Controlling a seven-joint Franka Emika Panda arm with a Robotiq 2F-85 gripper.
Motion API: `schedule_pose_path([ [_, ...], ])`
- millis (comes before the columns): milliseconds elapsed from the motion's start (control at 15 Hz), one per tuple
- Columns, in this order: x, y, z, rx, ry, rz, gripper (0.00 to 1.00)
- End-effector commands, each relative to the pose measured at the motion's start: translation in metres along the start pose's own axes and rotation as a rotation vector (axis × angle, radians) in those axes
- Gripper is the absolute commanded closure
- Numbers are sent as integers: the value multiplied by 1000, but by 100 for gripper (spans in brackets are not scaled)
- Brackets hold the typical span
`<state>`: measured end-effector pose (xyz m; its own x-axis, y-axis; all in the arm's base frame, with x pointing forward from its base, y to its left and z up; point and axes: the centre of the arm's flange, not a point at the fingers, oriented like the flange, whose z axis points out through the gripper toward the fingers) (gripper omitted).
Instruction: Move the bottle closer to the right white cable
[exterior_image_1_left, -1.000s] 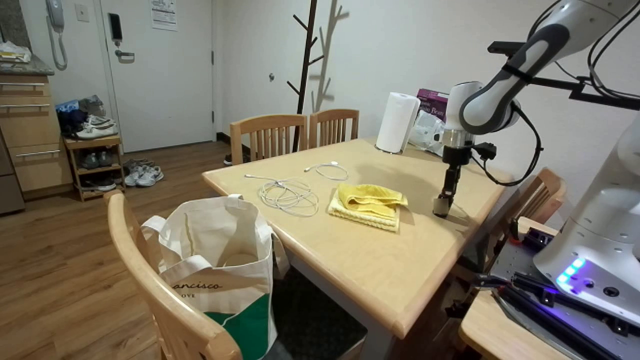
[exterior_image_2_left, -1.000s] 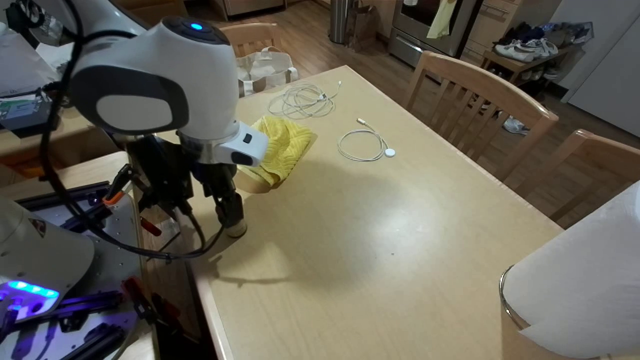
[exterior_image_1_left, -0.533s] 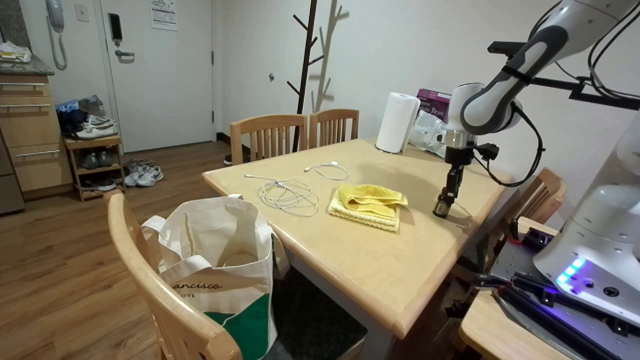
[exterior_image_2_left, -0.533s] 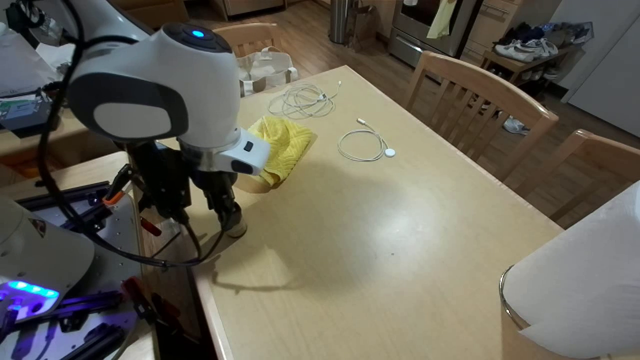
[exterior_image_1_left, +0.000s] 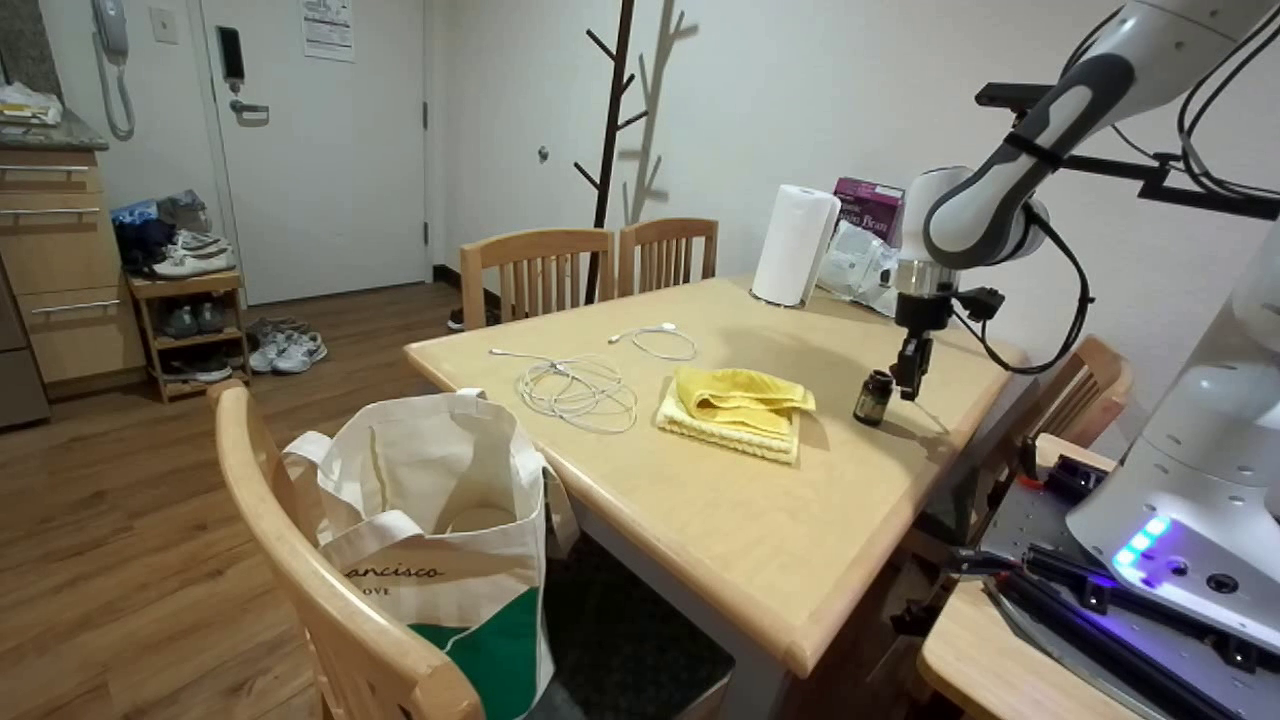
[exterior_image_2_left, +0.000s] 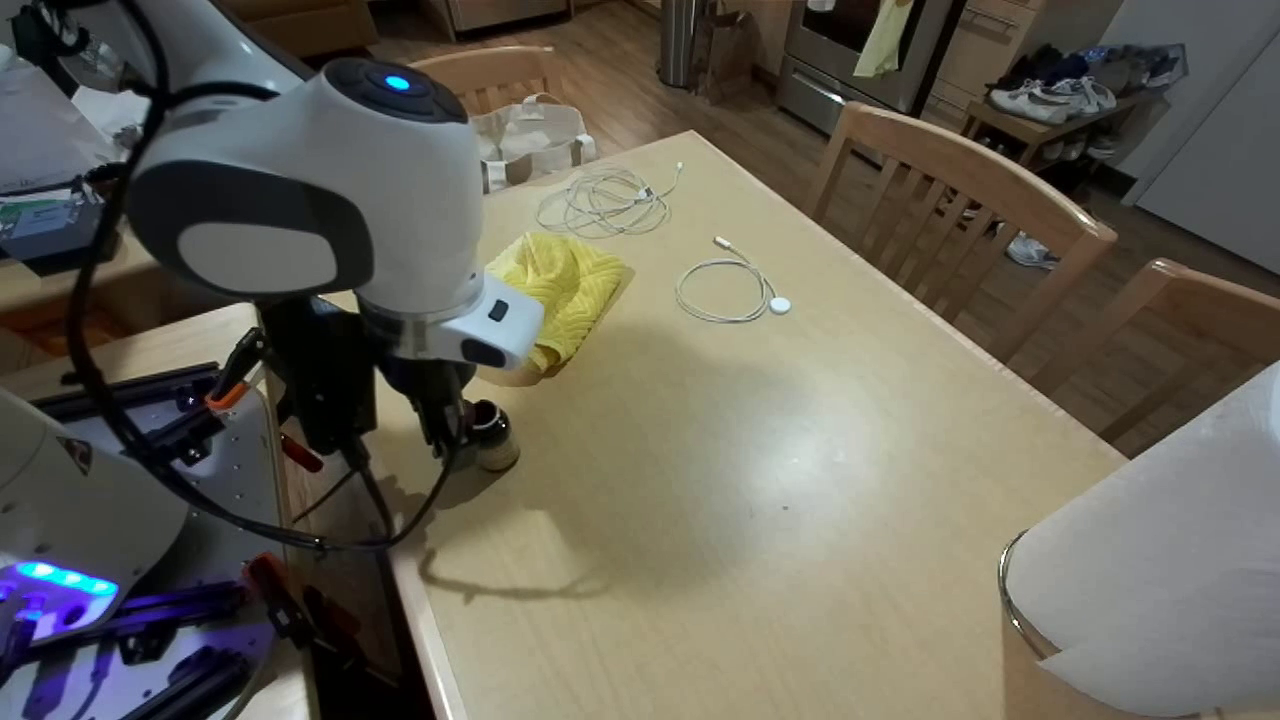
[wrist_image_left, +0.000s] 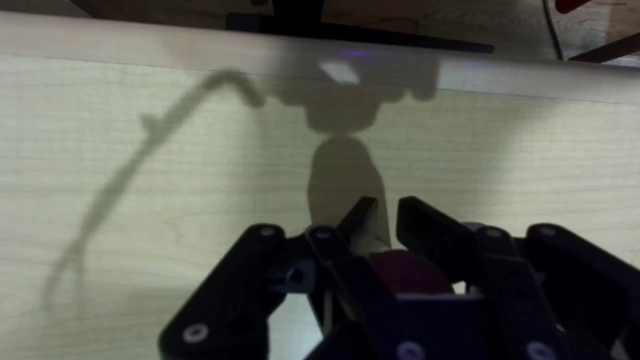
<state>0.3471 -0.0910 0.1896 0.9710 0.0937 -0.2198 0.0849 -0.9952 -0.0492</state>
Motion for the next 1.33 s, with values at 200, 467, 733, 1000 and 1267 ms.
schedule_pose_path([
  [200,-50,-18,12,1,5,-9,47],
  [467,-50,-18,12,1,5,-6,21],
  [733,-48,-20,6,20,36,-3,1],
  [1000,-39,-29,5,39,72,-13,0],
  [1267,-31,-37,5,40,99,-37,0],
])
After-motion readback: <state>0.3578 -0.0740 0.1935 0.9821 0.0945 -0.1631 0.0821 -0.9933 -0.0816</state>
